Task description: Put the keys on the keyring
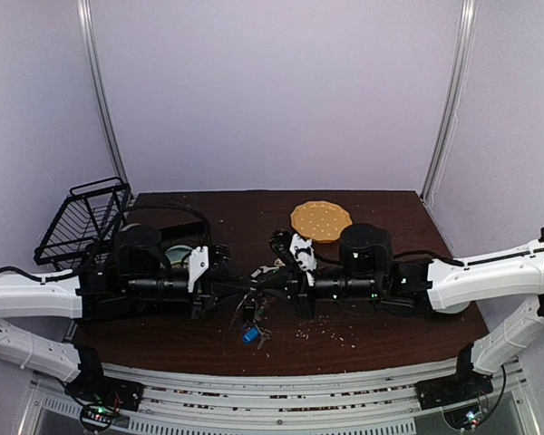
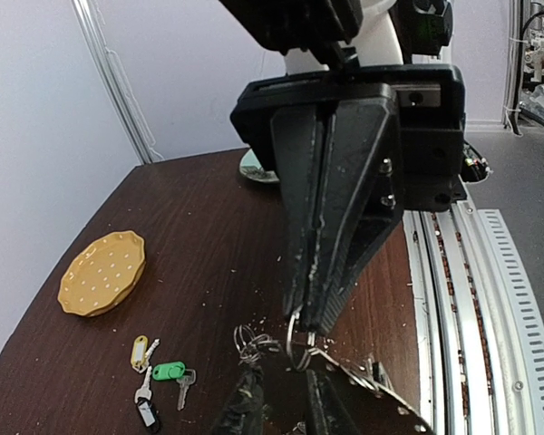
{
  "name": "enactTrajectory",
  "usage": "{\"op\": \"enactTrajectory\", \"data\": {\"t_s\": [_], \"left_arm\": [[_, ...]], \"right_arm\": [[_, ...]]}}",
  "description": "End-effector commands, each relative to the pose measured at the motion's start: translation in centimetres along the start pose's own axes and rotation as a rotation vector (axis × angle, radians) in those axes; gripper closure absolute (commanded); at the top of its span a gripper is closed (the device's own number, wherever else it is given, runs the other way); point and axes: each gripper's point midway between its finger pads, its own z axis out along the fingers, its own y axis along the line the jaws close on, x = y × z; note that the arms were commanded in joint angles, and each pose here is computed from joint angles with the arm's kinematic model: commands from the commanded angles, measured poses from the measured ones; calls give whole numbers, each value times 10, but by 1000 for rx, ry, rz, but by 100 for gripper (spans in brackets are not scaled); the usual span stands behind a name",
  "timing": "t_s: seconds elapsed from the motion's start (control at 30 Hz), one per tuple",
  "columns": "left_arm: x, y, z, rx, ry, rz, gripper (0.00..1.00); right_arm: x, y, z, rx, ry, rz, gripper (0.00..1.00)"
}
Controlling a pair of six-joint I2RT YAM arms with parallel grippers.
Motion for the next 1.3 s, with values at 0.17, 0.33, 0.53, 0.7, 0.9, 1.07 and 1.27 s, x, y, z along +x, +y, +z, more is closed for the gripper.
{"op": "enactTrajectory", "data": {"t_s": [0.17,0.33,0.53,0.7,0.9,1.07,1.27], "left_arm": [[-28,6,-5,-19,-114,30,85],[-27,3,-3,1,-106,23,90],[-15,4,-5,-15,-64,25,75],[-8,4,-2,-17,-36,8,86],[-7,2,1,5,-25,18,88],[-4,2,1,5,-14,15,84],[-10,4,0,-7,-27,34,100]], "right_arm": [[-20,6,5,-35,-63,-9,100],[-22,6,7,-38,-63,-14,100],[-24,7,6,-38,-64,-19,100],[-25,7,5,-39,-65,-19,100],[-26,7,4,-41,-68,-21,100],[-26,8,4,-42,-67,-22,100],[-26,8,3,-40,-67,-29,100]]}}
